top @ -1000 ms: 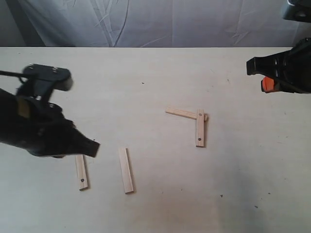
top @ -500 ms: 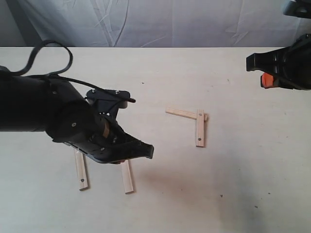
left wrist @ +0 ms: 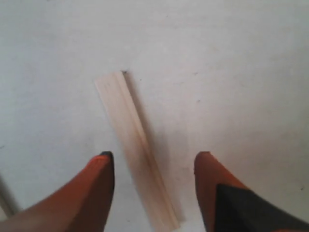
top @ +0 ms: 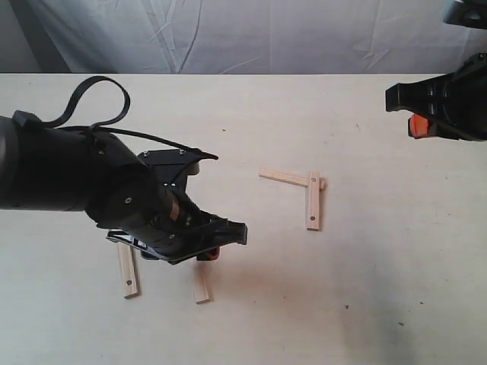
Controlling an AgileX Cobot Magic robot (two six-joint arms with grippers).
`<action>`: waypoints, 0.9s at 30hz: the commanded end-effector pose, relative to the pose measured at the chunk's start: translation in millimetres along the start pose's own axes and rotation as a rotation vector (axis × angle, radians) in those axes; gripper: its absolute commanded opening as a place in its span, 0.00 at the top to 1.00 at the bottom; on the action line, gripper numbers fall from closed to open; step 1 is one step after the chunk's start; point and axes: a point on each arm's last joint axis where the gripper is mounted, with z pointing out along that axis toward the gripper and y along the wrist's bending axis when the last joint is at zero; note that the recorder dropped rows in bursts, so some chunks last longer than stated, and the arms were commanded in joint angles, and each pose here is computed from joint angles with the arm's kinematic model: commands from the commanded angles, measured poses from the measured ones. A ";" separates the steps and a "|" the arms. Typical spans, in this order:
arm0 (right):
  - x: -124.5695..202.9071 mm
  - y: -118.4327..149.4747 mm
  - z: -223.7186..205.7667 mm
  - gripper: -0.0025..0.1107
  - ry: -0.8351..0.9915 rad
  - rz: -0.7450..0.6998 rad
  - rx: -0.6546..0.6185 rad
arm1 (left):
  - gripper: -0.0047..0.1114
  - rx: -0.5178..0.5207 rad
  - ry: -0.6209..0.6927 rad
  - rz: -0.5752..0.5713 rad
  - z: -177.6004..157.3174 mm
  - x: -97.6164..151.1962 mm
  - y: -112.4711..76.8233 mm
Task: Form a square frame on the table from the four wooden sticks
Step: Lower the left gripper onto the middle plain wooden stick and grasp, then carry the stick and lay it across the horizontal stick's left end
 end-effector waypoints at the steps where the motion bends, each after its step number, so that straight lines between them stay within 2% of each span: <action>1: 0.9 -1.5 -1.1 0.98 -0.001 -0.008 0.006 | 0.51 -0.020 0.007 -0.011 9.4 1.1 -0.7; 9: 0.8 -1.5 -1.1 0.98 -0.003 -0.008 0.006 | 0.51 -0.072 0.064 -0.017 29.7 7.4 4.2; 11: 0.6 -1.5 -1.1 0.98 -0.005 -0.008 0.006 | 0.55 -0.072 0.064 -0.017 29.7 7.3 4.2; 13: 0.6 -1.5 -1.1 0.98 -0.005 -0.008 0.006 | 0.64 -0.074 0.065 -0.013 29.7 7.4 4.4; 17: 0.6 -1.5 -1.1 0.98 -0.005 -0.008 0.006 | 0.90 -0.088 0.054 0.034 29.6 6.2 5.8; 18: 1.4 -1.5 -1.1 0.98 0.004 -0.008 0.006 | 0.96 -0.091 0.029 0.083 28.5 3.0 5.5; 21: 2.1 -1.6 -1.1 0.98 0.012 -0.008 0.007 | 0.96 -0.062 -0.061 0.160 12.3 -16.7 -6.8; 24: 1.6 -1.3 -1.1 0.98 0.006 0.017 0.004 | 0.96 -0.019 -0.201 0.301 -7.3 -50.0 -30.0; 27: 0.9 -1.2 -1.1 0.98 -0.001 0.026 0.002 | 0.96 -0.008 -0.244 0.328 3.4 -70.8 -45.5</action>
